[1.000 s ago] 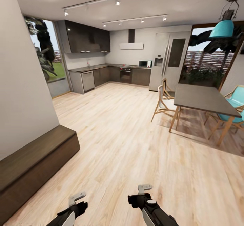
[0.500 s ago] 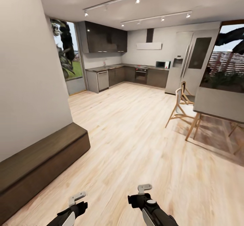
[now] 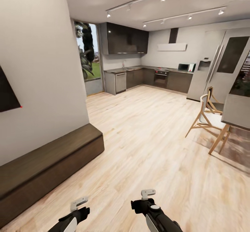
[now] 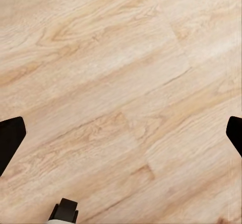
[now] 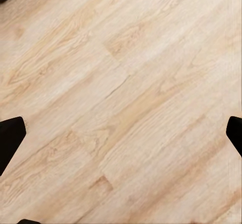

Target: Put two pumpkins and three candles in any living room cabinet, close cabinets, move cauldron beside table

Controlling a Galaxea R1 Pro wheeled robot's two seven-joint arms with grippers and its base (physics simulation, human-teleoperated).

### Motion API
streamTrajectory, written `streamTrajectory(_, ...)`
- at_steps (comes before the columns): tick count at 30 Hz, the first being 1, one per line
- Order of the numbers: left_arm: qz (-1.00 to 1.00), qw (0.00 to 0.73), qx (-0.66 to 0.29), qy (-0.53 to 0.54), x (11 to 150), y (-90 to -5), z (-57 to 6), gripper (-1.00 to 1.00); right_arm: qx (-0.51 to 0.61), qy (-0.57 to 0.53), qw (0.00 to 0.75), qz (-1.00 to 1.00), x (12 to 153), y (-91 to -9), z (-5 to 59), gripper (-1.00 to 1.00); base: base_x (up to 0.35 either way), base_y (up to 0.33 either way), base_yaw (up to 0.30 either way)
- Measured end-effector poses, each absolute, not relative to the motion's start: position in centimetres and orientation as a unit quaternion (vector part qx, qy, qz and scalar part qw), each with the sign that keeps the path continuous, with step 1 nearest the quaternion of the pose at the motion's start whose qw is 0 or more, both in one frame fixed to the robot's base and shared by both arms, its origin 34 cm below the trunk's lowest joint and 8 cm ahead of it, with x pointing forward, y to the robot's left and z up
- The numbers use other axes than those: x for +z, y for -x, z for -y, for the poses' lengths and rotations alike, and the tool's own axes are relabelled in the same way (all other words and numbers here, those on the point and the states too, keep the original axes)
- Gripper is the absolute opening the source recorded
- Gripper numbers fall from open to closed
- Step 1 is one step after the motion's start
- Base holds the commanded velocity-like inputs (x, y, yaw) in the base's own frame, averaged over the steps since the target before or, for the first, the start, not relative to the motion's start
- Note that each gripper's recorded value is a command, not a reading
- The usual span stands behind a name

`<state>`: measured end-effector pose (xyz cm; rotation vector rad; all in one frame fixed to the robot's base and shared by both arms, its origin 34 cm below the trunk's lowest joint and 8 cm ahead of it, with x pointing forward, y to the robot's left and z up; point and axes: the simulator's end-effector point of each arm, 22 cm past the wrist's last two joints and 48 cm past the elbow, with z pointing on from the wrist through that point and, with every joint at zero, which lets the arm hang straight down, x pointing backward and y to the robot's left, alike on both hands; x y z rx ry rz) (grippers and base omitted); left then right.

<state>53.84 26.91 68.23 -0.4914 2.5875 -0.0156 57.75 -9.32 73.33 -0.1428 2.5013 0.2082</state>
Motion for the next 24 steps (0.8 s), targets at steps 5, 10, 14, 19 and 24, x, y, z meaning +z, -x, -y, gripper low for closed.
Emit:
streamTrajectory(5, -0.951, 0.251, -0.006, 0.181, 68.24, -53.84, -26.89, 1.0, 0.078, 0.055, 0.308, -0.946, 73.31, -57.73, 9.32, 1.0, 0.001, 0.0, 0.292)
streamTrajectory(10, -0.951, 0.251, -0.006, 0.181, 68.24, -53.84, -26.89, 1.0, 0.079, 0.056, 0.308, -0.946, 73.32, -57.7, 9.21, 1.0, 0.0, 0.0, 0.292)
streamTrajectory(14, -0.951, 0.251, -0.006, 0.18, 68.24, -53.84, -26.89, 1.0, 0.079, 0.056, 0.308, -0.946, 73.32, -57.7, 9.2, 1.0, 0.0, 0.0, 0.292)
streamTrajectory(19, -0.951, 0.251, -0.006, 0.181, 68.24, -53.84, -26.89, 1.0, 0.079, 0.057, 0.309, -0.946, 73.32, -57.7, 9.2, 1.0, 0.0, 0.0, 0.292)
streamTrajectory(24, -0.951, 0.251, -0.006, 0.181, 68.24, -53.84, -26.9, 1.0, 0.079, 0.057, 0.309, -0.946, 73.33, -57.7, 9.18, 1.0, 0.0, 0.0, 0.292)
